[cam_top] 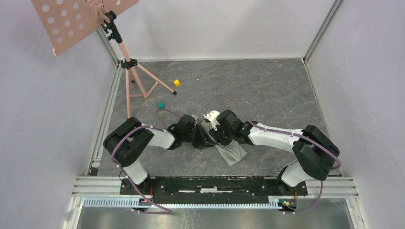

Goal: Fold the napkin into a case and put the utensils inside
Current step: Smooth out the smaller rectangle-folded napkin at the center of the board.

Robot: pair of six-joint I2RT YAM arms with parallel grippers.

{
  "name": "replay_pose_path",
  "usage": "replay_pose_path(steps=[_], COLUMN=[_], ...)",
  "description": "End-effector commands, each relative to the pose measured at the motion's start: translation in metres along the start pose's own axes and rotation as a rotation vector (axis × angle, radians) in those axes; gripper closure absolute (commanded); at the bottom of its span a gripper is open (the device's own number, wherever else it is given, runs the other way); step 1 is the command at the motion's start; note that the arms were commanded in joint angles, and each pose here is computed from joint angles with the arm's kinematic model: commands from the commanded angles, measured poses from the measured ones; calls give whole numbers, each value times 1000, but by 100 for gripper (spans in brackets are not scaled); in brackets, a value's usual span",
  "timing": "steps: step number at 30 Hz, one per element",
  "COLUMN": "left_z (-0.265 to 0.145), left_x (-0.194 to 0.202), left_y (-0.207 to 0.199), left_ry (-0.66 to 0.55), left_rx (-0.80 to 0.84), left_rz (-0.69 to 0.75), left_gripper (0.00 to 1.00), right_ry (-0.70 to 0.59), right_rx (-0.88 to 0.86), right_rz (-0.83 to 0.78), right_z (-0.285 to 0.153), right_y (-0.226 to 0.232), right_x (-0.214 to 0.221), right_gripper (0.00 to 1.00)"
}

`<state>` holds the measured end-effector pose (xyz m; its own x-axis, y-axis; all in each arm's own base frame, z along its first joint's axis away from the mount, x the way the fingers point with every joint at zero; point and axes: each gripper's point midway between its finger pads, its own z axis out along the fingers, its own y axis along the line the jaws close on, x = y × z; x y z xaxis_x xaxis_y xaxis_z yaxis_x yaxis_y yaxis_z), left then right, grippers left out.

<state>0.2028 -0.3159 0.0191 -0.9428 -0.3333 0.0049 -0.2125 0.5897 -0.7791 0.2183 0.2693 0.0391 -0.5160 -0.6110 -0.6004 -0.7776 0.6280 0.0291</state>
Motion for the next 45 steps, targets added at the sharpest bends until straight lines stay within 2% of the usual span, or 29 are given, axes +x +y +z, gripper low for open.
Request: replay_pose_path(steps=[1,4,7,9,13,16,21,25,31,35,37,41,43,45], left_z=[4,4,4,4,4,4,5,7,5,4,2,-17,-32,-46], left_x=[-6,-5,-4,-4,-4,-4,-2,2,2,3,3,-8,-21,-32], left_y=[-2,1,3,5,5,4,3,3,5,7,9,19,22,20], left_ry=[-35,-33,-35,-33,-37,-40,-46,-46,-59,-57,-57,-83,-106,-125], left_rx=[11,5,1,-3,-4,-1,6,6,1,-4,-12,-15,-3,2], left_rz=[-42,-43,-41,-41,-43,-44,-47,-46,-44,-34,-19,5,19,35], left_gripper=[78,81,84,86,88,90,93,94,96,95,92,75,68,65], right_ry=[-23,-19,-22,-26,-40,-59,-84,-84,-91,-64,-47,-36,-34,-34], right_rx=[32,63,64,63,52,26,-82,-105,-48,-20,-18,2,3,-4], right_rz=[-13,-6,-1,2,11,34,95,153,216,230,234,236,239,237], right_z=[7,9,9,8,3,-5,-3,6,9,20,25,28,27,27], right_y=[-2,-7,-7,-7,-4,2,23,29,20,12,12,6,4,4], right_x=[-5,-4,-5,-6,-13,-21,-25,-24,-22,-1,11,29,33,34], right_gripper=[51,54,62,69,92,99,99,99,100,100,100,99,95,91])
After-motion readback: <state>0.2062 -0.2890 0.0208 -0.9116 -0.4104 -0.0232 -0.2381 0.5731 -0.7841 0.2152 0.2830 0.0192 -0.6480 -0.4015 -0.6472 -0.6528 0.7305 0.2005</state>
